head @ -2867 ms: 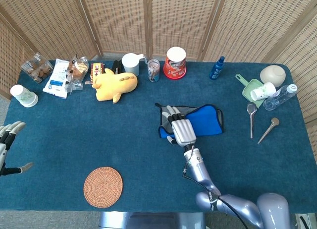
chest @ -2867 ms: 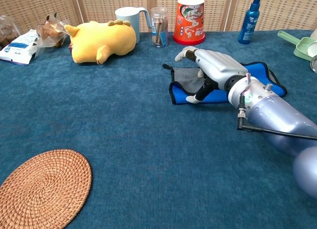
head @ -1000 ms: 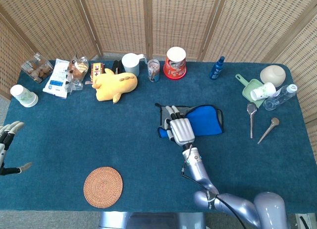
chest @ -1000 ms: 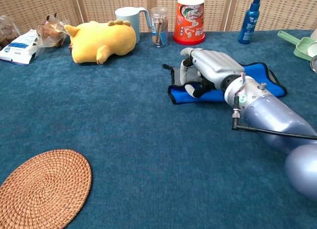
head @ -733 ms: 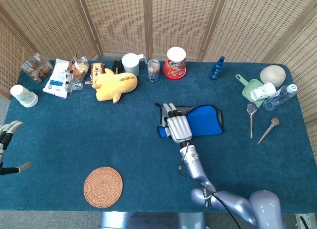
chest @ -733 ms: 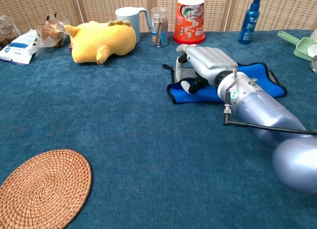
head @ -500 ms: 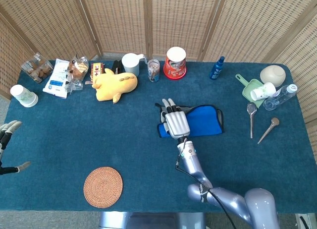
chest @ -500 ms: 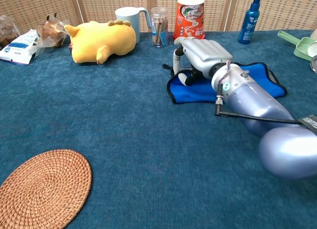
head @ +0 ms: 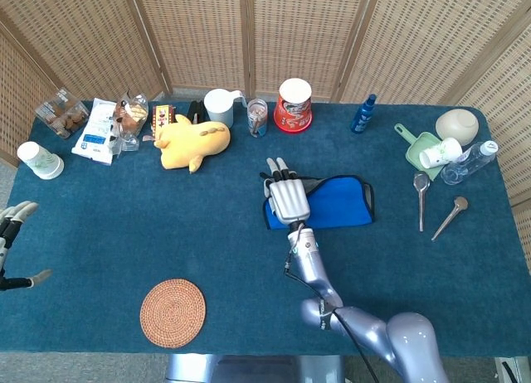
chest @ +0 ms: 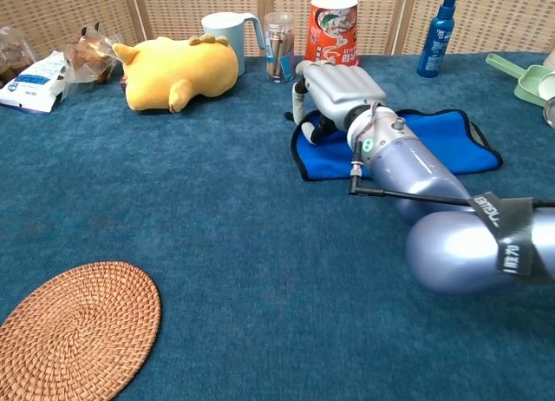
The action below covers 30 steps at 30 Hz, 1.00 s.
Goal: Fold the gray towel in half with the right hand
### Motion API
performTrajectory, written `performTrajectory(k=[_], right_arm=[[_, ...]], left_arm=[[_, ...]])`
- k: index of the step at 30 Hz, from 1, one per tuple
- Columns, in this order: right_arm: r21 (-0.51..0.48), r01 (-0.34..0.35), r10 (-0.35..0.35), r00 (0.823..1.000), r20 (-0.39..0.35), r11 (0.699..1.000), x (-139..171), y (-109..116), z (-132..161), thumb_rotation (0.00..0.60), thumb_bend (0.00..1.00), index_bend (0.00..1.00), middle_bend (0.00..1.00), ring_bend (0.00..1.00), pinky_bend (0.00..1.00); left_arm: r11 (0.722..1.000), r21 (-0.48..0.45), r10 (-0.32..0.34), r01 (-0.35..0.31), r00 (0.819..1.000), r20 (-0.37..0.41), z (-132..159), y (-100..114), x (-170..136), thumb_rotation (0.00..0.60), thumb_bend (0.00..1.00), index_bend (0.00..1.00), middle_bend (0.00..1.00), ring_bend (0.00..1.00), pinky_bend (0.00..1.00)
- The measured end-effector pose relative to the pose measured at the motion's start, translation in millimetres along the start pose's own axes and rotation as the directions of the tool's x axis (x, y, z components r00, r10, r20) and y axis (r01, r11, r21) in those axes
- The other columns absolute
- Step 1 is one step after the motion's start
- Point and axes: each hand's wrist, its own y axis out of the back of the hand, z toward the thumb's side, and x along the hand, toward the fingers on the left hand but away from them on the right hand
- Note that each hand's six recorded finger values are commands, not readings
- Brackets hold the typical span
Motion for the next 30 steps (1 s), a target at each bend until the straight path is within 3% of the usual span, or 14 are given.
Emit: performTrajectory(k=[18, 20, 22, 25, 30], right_arm=[[0.033, 0.027, -0.027, 1.000, -0.008, 0.999, -15.3, 2.0, 15.9, 0.600, 0.42, 0.56, 0.11, 0.03, 0.31], [0.037, 0.025, -0.025, 1.000, -0.001, 0.999, -16.4, 1.5, 15.2, 0.600, 0.36, 0.47, 0.10, 0.03, 0.31], [0.039, 0.021, -0.021, 1.000, 0.007, 0.999, -16.9, 0.4, 14.0, 0.600, 0.17, 0.23, 0.06, 0.02, 0.31], [0.044, 0.016, -0.017, 1.000, 0.013, 0.999, -17.4, -0.7, 13.6, 0.600, 0.00, 0.01, 0.02, 0.01, 0.31], [0.037, 0.026, -0.026, 0.999, 0.018, 0.999, -18.3, 2.9, 13.1, 0.600, 0.00, 0.00, 0.00, 0.00, 0.31]], left_arm=[[1.000, -0.002, -0.008, 0.008, 1.000, -0.003, -0.2, -1.7, 1.2, 0.600, 0.11, 0.00, 0.00, 0.00, 0.00], [1.000, -0.002, -0.008, 0.008, 1.000, -0.002, -0.1, -1.6, 1.2, 0.600, 0.11, 0.00, 0.00, 0.00, 0.00], [1.000, -0.003, -0.007, 0.007, 1.000, -0.003, -0.4, -1.3, 1.2, 0.600, 0.11, 0.00, 0.00, 0.00, 0.00], [1.000, -0.004, -0.008, 0.008, 1.000, -0.005, -1.2, -1.2, 1.4, 0.600, 0.11, 0.00, 0.00, 0.00, 0.00], [1.000, -0.005, -0.009, 0.009, 1.000, -0.003, -1.0, -1.2, 1.6, 0.600, 0.11, 0.00, 0.00, 0.00, 0.00]])
